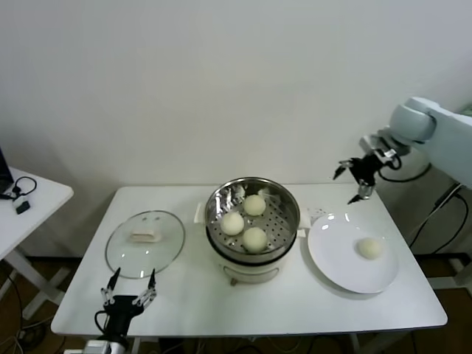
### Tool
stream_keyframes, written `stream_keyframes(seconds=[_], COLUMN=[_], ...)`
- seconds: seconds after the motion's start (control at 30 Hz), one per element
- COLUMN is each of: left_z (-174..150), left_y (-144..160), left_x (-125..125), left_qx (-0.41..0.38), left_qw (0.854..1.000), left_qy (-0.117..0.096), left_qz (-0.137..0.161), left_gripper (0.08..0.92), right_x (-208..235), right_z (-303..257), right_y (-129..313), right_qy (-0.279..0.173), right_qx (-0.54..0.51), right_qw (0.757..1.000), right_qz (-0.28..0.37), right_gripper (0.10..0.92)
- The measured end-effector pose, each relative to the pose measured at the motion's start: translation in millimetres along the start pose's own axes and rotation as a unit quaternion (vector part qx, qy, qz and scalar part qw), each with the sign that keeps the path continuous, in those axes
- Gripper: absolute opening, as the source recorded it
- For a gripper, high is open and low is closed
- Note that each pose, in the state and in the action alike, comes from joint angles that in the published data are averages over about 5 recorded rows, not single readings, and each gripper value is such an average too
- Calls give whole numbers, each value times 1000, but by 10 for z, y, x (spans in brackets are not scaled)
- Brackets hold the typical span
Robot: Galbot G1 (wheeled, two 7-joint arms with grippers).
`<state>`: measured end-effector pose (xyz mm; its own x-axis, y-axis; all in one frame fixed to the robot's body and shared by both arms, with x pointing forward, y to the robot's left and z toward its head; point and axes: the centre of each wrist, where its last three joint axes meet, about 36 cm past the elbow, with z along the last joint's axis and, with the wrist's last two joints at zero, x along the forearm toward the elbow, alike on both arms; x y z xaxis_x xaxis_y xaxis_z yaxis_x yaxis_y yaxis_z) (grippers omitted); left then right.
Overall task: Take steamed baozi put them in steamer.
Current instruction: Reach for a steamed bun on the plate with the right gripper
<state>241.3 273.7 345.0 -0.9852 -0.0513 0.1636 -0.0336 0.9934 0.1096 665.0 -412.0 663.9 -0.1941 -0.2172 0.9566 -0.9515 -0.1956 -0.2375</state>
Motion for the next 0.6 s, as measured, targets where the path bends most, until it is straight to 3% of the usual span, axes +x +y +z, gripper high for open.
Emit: stream_keyframes(seconds=[0.33,0.6], left_z=[-6,-61], left_y=[-16,-54], left_x=[-13,-21], left_qx=[3,13], left_qw=[1000,1000], left_qy=[-1,-5], left_qz=[-2,-3], left_gripper=[823,823], right_x=[-594,-962], right_z=[633,899], right_y=[498,629], right_qy=[54,74], right_qx=[-49,-81], right_qw=[997,993], right_qz=[-28,-41], right_gripper=[823,823])
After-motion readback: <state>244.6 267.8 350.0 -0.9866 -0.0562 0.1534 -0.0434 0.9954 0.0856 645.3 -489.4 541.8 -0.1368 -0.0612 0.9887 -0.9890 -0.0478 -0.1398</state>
